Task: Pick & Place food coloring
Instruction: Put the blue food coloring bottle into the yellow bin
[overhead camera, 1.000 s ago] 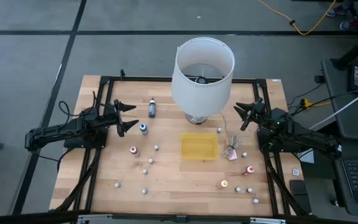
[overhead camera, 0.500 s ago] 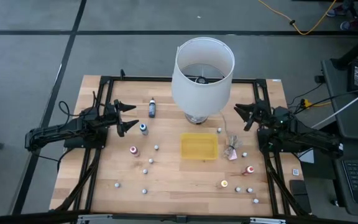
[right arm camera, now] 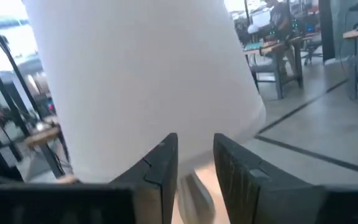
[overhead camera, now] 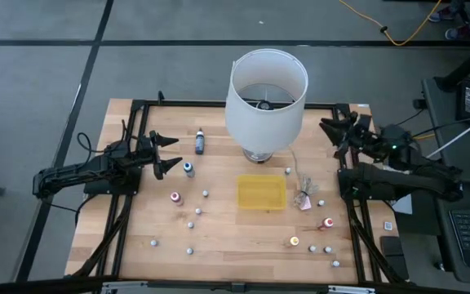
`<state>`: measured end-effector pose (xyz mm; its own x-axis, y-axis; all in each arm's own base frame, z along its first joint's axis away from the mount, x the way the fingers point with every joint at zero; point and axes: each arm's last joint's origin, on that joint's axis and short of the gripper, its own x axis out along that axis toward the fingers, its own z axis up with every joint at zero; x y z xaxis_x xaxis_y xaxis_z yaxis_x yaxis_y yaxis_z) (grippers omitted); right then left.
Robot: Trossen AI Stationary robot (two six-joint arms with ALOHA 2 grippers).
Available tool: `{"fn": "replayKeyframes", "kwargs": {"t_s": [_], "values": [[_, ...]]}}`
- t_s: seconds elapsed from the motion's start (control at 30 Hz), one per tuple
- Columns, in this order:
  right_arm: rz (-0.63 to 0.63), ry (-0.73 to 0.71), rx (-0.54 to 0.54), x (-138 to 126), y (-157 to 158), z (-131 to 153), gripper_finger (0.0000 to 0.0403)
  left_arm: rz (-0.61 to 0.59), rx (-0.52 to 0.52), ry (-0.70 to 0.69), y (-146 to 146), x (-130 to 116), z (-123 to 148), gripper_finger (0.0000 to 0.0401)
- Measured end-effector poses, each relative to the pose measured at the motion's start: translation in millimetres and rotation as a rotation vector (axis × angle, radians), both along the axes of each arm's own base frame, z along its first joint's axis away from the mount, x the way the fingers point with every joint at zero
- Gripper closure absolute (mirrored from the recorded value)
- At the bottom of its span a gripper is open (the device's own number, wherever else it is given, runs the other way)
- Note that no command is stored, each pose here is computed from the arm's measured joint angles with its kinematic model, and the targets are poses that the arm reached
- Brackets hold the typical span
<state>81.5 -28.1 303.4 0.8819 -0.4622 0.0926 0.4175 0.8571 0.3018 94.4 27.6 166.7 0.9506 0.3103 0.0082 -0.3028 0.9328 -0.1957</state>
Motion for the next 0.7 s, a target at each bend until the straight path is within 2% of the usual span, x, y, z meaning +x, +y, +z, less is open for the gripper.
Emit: {"fn": "replayKeyframes", "kwargs": {"t_s": [0.13,0.23,0.4,0.57,0.7], "values": [[0.025,-0.054,0.075,-1,1,15,0.0297,0.0,0.0,0.0,0,0,0,0.0012],[0.039,-0.06,0.093,-1,1,22,0.0297,0.0,0.0,0.0,0,0,0,0.0012],[0.095,0.052,0.136,-3,3,38,0.0288,0.0,0.0,0.001,0,0,0,0.0012],[0.093,0.195,0.158,-7,5,56,0.0244,0.0,0.0,0.001,0,0,0,0.0012],[0.094,0.304,0.224,-8,5,65,0.0193,0.0,0.0,0.0,0,0,0,0.0012]]}}
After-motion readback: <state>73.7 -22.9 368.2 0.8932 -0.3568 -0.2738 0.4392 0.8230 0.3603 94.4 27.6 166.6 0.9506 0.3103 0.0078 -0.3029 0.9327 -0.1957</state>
